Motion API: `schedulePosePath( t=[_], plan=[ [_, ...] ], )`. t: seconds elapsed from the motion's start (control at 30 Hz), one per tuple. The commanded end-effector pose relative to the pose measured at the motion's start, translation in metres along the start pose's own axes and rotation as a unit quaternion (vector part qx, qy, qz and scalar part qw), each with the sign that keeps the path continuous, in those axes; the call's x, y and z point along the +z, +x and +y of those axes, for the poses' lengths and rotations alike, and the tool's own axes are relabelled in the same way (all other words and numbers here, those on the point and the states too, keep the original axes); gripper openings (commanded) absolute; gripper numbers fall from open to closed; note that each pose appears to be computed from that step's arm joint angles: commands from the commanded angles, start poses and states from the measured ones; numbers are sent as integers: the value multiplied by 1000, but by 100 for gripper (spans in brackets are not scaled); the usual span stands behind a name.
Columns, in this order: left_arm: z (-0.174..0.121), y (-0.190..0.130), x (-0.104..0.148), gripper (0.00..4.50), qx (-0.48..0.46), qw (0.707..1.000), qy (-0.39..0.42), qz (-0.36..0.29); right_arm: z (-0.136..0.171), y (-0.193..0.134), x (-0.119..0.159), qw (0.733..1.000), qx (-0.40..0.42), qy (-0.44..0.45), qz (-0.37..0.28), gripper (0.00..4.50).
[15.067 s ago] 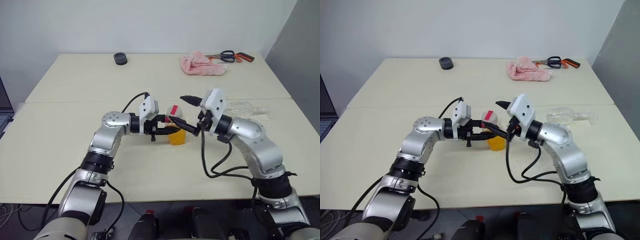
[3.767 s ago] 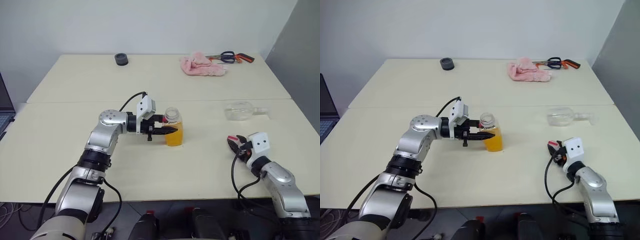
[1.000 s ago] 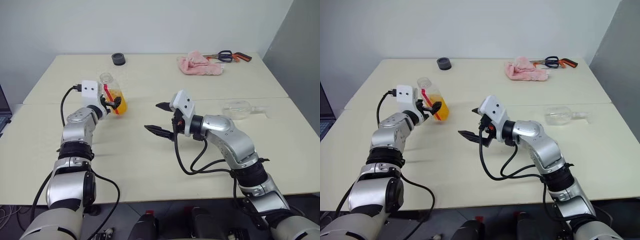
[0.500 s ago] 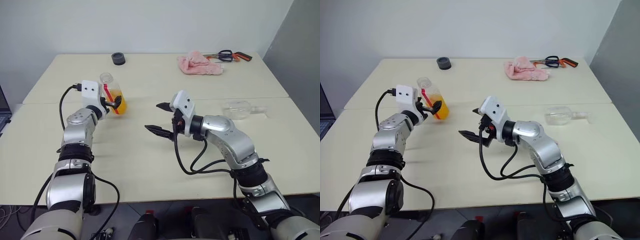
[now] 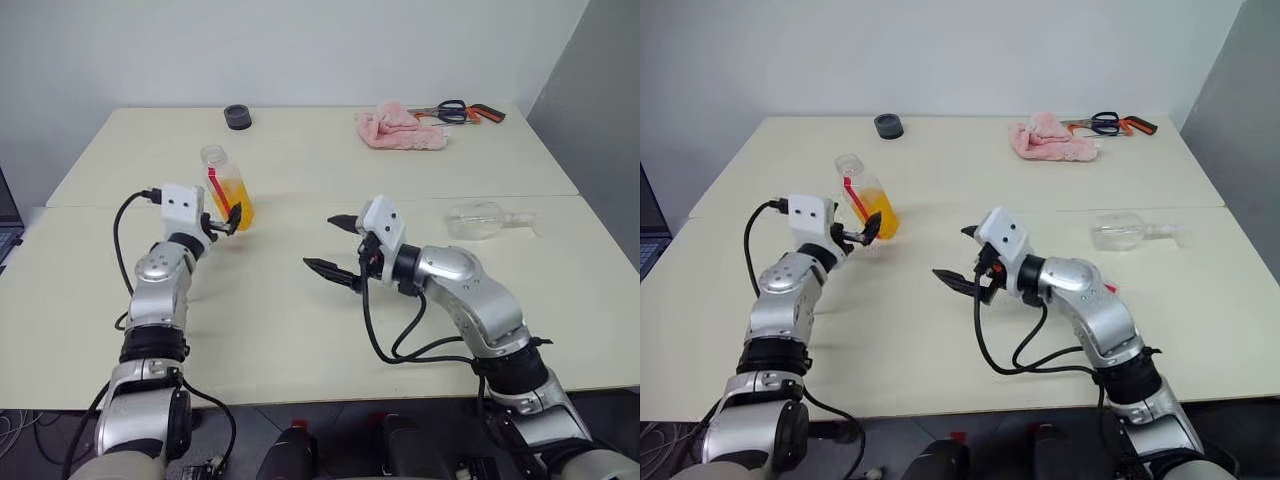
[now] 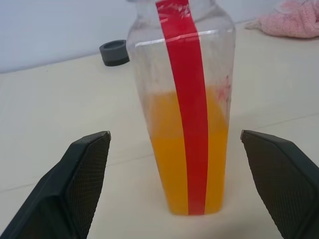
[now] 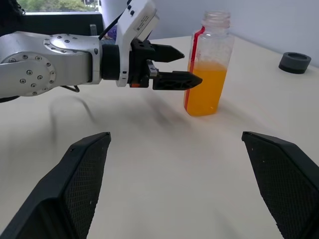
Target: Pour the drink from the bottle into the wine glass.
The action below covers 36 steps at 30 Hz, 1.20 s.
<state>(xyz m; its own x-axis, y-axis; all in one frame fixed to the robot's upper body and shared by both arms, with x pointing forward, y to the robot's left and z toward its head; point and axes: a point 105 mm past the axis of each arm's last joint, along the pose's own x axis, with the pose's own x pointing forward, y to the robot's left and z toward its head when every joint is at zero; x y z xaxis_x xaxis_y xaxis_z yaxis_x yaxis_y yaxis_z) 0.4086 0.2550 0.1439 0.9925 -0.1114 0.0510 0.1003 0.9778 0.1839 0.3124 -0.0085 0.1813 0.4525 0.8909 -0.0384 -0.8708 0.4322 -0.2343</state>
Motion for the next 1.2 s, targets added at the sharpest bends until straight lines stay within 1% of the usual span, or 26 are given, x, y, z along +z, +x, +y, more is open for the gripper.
schedulePosePath(
  t=[0.03,0.13,0.33,0.43,0.47,0.53,0.6,0.7,0.77,0.83,0.9,0.97,1.03,1.2],
  plan=[
    [2,-9,18,448,7,999,9,-43,-3,-14,13,999,-23,-35,-29,450],
    [-3,-18,15,448,-4,999,17,-45,-12,-26,8,997,-57,-40,-23,450],
    [-21,-45,14,448,-63,995,43,-62,-25,-56,-2,989,-124,-74,-6,450],
    [-57,-56,23,448,-156,984,39,-77,-32,-82,-3,982,-160,-105,6,450],
    [-74,-58,28,448,-199,976,38,-82,-34,-93,-2,977,-173,-124,12,450],
    [-97,-60,38,448,-265,959,34,-89,-39,-112,-4,968,-194,-159,31,450],
    [-110,-63,44,448,-306,947,34,-91,-41,-123,-8,962,-198,-182,52,450],
    [-134,-69,53,448,-393,915,31,-87,-47,-148,-25,948,-211,-210,109,450],
    [-152,-77,58,448,-463,882,33,-81,-56,-171,-41,927,-222,-249,169,450],
    [-164,-84,62,448,-517,852,33,-73,-70,-191,-49,907,-250,-268,209,450],
    [-171,-87,63,448,-553,830,38,-65,-83,-204,-57,885,-264,-293,250,450],
    [-175,-88,64,448,-574,815,49,-61,-94,-209,-64,860,-261,-330,289,450],
    [-178,-87,65,448,-583,808,55,-63,-107,-213,-69,833,-265,-367,317,450],
    [-185,-84,70,448,-598,797,57,-70,-139,-212,-76,783,-272,-437,349,450]
  ],
)
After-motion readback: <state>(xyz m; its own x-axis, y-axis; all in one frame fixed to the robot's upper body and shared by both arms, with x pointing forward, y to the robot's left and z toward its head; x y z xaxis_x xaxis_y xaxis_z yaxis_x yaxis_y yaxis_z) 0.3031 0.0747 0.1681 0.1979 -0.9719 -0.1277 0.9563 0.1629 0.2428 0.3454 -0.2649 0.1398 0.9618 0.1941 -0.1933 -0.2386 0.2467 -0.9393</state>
